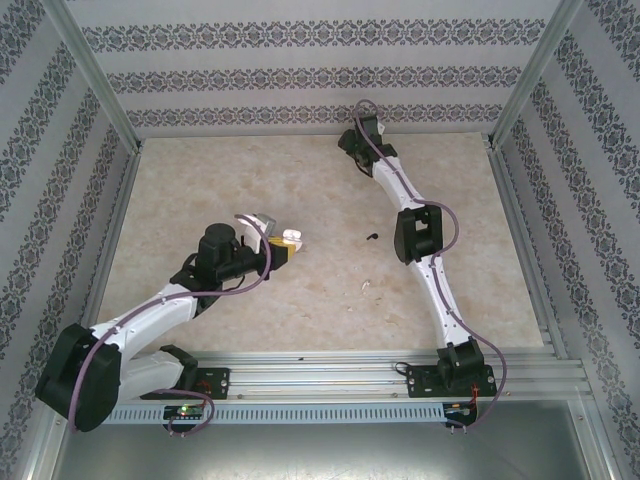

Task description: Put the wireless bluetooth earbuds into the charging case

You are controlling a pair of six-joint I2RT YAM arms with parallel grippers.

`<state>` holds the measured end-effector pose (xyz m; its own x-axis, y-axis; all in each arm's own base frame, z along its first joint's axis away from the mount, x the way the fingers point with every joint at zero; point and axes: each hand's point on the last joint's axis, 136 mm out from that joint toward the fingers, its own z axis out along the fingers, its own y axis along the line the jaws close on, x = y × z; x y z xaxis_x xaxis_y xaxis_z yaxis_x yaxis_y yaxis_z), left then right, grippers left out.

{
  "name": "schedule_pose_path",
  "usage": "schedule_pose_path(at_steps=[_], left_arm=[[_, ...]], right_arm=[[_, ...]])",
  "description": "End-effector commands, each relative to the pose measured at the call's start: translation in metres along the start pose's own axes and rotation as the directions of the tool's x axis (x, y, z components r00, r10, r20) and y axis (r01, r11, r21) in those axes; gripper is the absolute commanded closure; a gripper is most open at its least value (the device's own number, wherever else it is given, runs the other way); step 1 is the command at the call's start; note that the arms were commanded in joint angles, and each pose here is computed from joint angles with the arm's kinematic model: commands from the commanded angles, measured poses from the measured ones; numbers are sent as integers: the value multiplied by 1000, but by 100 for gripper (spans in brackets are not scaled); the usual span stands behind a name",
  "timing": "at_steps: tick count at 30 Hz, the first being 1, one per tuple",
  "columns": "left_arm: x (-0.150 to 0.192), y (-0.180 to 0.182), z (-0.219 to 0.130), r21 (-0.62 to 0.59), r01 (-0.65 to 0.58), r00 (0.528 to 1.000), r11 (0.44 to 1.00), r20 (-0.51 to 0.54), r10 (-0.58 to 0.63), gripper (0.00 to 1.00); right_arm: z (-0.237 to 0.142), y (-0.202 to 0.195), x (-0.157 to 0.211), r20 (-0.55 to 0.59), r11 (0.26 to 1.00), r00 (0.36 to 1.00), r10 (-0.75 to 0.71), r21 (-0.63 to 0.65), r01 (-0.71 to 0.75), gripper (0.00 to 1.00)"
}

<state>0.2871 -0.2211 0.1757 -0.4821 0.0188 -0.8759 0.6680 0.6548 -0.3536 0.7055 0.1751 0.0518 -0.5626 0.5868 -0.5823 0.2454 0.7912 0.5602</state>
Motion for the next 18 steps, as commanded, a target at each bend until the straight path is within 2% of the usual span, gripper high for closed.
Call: schedule_pose_path(at_steps=[1,8,18], left_arm=[[-13,-2,-7,10,-11,998,1000,62,10,100],[-12,1,-9,3,-8,998,1000,67,8,100],[-11,0,-17,-1,-6,997,1000,80,6,100]], right_arm=[[2,-3,-19,61,999,997,37,-11,-37,47],[8,-3,-3,7,996,996,87,-33,-87,50],[6,9,21,-58,997,996,71,-39,-74,62]])
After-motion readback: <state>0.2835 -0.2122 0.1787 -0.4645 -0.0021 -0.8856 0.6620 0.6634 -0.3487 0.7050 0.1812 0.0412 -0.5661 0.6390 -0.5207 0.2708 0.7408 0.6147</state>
